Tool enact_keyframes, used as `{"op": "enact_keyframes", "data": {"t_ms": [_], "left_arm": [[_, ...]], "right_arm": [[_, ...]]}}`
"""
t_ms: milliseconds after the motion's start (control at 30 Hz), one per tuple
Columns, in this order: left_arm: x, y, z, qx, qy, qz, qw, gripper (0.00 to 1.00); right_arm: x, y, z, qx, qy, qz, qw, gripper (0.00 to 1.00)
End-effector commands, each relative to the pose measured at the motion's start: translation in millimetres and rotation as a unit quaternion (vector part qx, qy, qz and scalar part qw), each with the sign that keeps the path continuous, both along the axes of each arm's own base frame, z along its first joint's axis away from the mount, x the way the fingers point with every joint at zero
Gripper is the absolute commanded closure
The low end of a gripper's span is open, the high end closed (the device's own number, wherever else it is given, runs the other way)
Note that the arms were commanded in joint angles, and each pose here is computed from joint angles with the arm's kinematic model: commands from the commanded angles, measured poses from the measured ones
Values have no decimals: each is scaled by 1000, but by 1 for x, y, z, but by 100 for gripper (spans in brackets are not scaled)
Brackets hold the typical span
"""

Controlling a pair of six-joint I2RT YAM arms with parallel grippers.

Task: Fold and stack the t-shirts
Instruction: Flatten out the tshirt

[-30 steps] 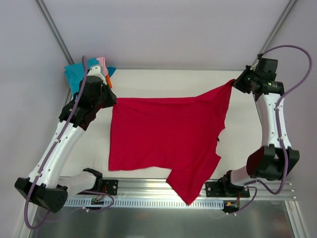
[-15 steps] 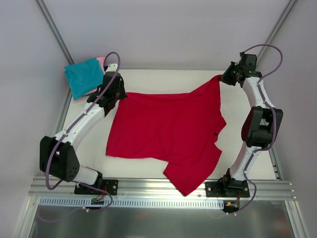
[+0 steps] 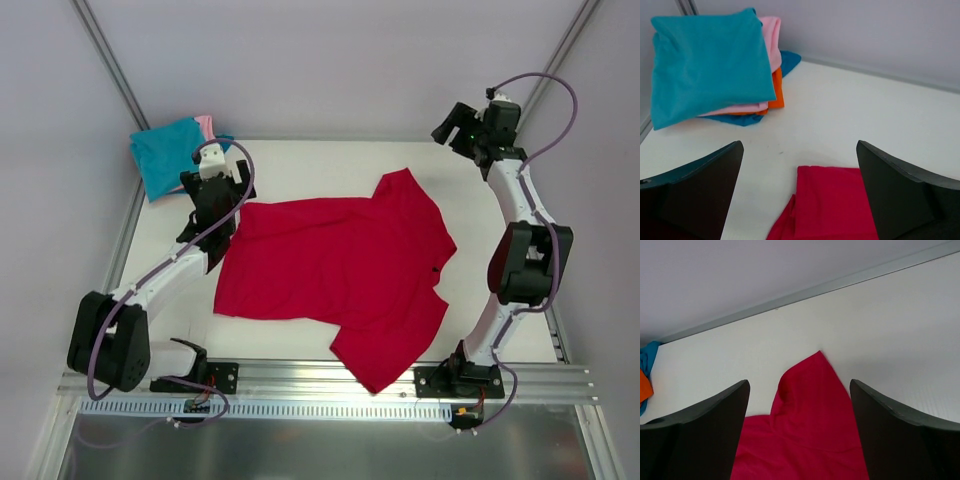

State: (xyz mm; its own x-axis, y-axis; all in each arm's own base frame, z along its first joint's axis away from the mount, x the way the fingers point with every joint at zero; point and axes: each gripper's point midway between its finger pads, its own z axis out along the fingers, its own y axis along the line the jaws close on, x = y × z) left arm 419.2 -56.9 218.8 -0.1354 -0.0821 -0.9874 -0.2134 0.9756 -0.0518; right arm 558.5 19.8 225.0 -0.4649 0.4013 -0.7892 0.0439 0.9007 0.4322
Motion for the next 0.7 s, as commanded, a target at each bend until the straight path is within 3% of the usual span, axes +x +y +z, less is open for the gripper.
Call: {"op": "enact_keyframes", "data": {"t_ms": [0, 100, 200, 233, 333, 467, 667], "left_arm": [[-11, 7, 69, -35, -122, 17, 992, 1], [-32, -17, 73, -76, -78, -47, 993, 1], [-63, -43, 51, -125, 27, -108, 986, 1], [-81, -49, 26, -136, 91, -115, 980, 1], [-112, -60, -8, -147, 180, -131, 964, 1], [-148, -73, -47, -187, 246, -164, 937, 1], [-177, -90, -58, -237, 282, -205, 907, 2]], "right_arm": [[-22, -5, 81, -31, -98, -12, 995, 14], [-61, 9, 79, -5, -81, -2, 997, 14], [-110, 29, 65, -4, -48, 16, 999, 14], [-122, 31, 60, -3, -38, 21, 999, 14], [-173, 56, 32, 13, 12, 59, 998, 14], [-218, 69, -11, 22, 92, 89, 992, 14], [-270, 76, -62, 25, 183, 114, 976, 15]]}}
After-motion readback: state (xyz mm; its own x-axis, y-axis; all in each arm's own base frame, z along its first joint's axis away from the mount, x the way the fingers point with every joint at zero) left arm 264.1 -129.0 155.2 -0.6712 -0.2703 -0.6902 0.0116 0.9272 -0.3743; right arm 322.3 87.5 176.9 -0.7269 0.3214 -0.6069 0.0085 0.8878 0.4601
